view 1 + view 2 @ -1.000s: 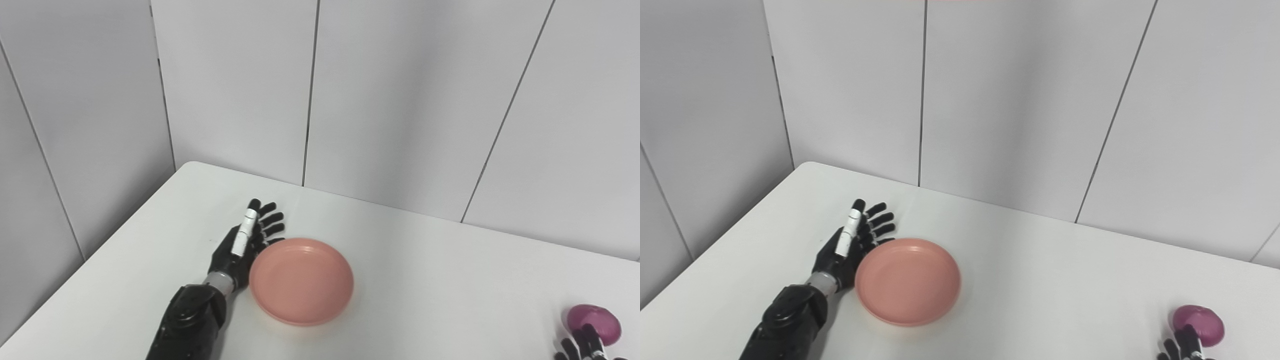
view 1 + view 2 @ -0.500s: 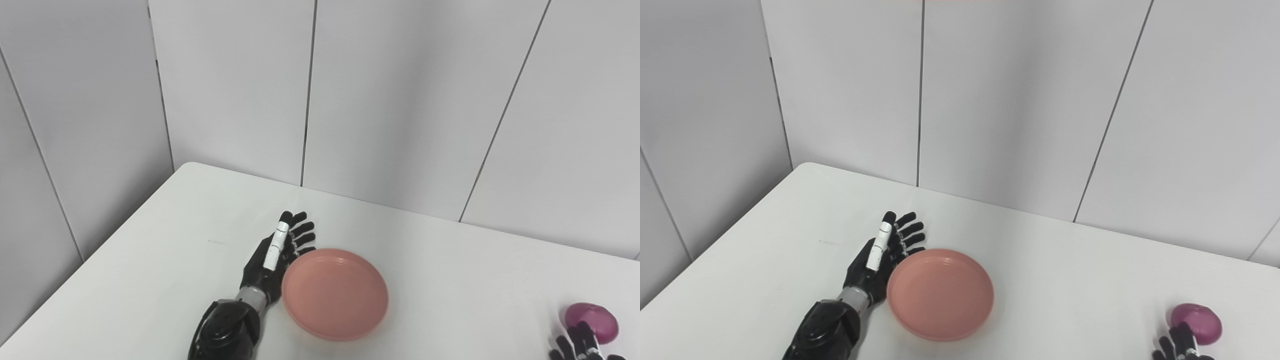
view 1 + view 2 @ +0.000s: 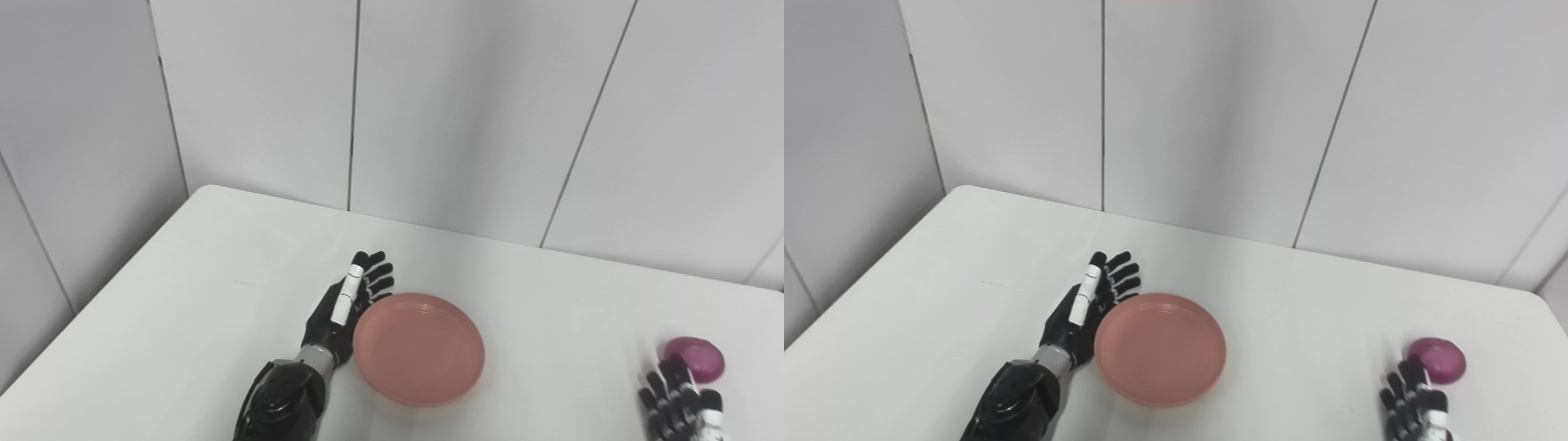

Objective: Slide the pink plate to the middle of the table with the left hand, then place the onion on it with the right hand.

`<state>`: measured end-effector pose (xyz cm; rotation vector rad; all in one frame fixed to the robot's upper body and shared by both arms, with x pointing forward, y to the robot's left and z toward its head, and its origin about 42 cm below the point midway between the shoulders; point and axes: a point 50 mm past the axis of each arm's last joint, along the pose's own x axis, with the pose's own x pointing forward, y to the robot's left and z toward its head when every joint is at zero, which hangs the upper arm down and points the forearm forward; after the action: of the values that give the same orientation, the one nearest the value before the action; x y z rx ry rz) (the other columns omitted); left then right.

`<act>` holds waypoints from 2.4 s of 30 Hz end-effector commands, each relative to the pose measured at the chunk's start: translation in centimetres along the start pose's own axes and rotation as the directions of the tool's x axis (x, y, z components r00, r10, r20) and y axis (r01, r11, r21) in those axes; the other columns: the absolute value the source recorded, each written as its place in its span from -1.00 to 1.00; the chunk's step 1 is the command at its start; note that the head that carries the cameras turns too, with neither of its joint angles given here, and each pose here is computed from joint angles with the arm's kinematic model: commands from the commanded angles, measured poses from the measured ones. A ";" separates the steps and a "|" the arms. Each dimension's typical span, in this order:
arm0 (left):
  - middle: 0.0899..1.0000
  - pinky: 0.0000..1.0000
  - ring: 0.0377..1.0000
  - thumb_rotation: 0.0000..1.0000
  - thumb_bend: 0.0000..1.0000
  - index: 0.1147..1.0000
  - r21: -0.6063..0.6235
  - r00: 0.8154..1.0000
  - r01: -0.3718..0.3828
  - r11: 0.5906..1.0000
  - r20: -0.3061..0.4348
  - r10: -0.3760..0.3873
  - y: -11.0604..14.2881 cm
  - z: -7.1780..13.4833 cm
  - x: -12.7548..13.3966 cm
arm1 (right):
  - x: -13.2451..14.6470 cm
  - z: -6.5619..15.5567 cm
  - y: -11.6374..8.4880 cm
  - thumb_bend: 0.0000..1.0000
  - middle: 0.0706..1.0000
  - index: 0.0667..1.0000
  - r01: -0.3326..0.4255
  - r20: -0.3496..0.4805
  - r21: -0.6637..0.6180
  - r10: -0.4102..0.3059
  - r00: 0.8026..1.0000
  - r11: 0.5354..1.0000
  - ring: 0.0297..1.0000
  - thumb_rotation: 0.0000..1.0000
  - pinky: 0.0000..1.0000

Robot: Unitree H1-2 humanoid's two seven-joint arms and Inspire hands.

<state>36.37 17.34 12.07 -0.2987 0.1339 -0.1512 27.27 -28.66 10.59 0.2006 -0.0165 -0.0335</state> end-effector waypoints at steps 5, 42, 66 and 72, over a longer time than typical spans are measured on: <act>0.78 0.69 0.77 0.70 0.63 0.70 -0.022 0.981 0.020 1.000 -0.194 -0.024 0.5 -3.4 -1.7 | -0.9 -3.4 2.4 0.63 0.95 0.88 0.028 -0.075 0.038 -0.025 0.997 0.999 0.95 0.82 1.00; 0.76 0.75 0.74 0.71 0.62 0.71 -0.067 0.985 -0.004 0.998 -0.174 -0.008 2.9 -2.7 -0.7 | 1.7 5.4 4.2 0.77 0.82 0.84 -0.012 0.119 -0.055 0.019 0.993 0.998 0.71 0.56 0.67; 0.78 0.74 0.80 0.71 0.61 0.74 -0.050 0.988 0.009 0.999 -0.155 -0.017 2.4 -1.9 -0.1 | 9.4 23.8 -2.1 1.00 0.69 0.74 -0.025 0.119 -0.769 0.181 0.976 0.639 0.52 0.05 0.25; 0.79 0.78 0.82 0.73 0.59 0.75 -0.048 0.989 0.010 0.999 -0.150 -0.017 2.3 -1.7 -0.2 | 11.7 25.4 -2.3 1.00 0.72 0.73 0.007 0.096 -0.895 0.178 0.979 0.445 0.58 -0.13 0.32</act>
<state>37.55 18.73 12.49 -0.3510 0.1387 -0.2243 37.76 -35.68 31.65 -0.8221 -0.0886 0.0821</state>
